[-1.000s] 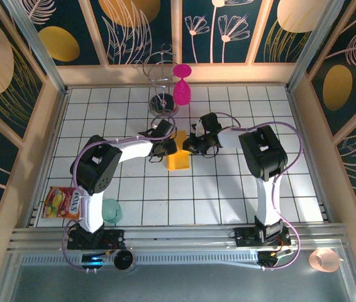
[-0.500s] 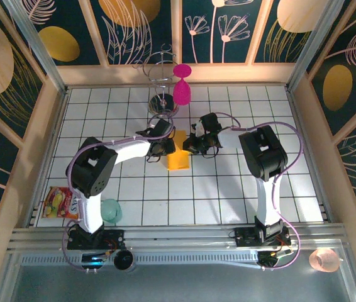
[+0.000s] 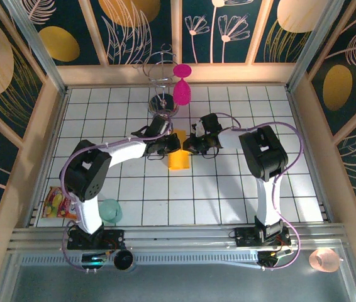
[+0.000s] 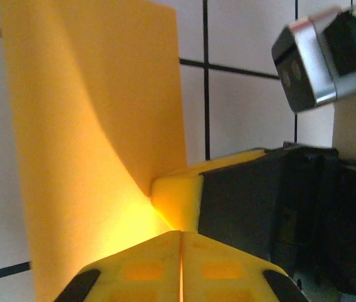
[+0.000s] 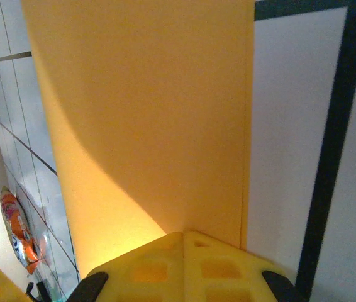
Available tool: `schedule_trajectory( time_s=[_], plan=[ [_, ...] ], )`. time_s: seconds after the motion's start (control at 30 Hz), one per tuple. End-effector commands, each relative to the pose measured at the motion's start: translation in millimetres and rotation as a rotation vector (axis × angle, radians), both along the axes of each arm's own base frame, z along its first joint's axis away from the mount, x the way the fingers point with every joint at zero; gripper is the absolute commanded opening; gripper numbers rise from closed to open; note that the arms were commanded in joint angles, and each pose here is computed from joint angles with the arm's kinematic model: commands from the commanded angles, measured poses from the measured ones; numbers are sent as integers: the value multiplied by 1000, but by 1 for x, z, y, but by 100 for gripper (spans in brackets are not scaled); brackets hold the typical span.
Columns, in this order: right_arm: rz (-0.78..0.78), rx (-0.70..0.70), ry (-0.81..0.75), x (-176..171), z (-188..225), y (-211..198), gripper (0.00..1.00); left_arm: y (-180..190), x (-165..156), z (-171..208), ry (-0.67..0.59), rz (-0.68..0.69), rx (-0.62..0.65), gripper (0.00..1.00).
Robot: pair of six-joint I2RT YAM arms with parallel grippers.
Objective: Fold a paper plane with a square sheet of paper (pick it up from the middle)
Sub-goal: First fold the square sheet of paper in half at the center of the table.
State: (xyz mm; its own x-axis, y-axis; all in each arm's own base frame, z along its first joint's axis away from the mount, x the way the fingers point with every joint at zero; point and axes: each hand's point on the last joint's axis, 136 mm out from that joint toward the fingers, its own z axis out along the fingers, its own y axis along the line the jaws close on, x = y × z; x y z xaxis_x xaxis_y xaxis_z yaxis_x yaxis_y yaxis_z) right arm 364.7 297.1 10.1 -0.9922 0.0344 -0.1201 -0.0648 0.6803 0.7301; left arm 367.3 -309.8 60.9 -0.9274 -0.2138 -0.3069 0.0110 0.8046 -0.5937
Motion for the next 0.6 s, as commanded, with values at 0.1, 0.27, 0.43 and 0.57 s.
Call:
schedule_trajectory(
  time_s=[0.1,0.27,0.43,0.57],
  plan=[
    [-65,-368,255,-62,-108,-66,0,-9,-9,-23,59,-48,-65,3],
    [-65,-374,258,-63,-110,-68,0,-5,-9,-39,83,-45,-58,1],
    [-64,-377,264,-64,-111,-68,0,6,-10,-53,103,-27,-45,0],
    [-57,-395,278,-68,-114,-71,0,15,-15,-64,133,-24,-47,0]
  ],
)
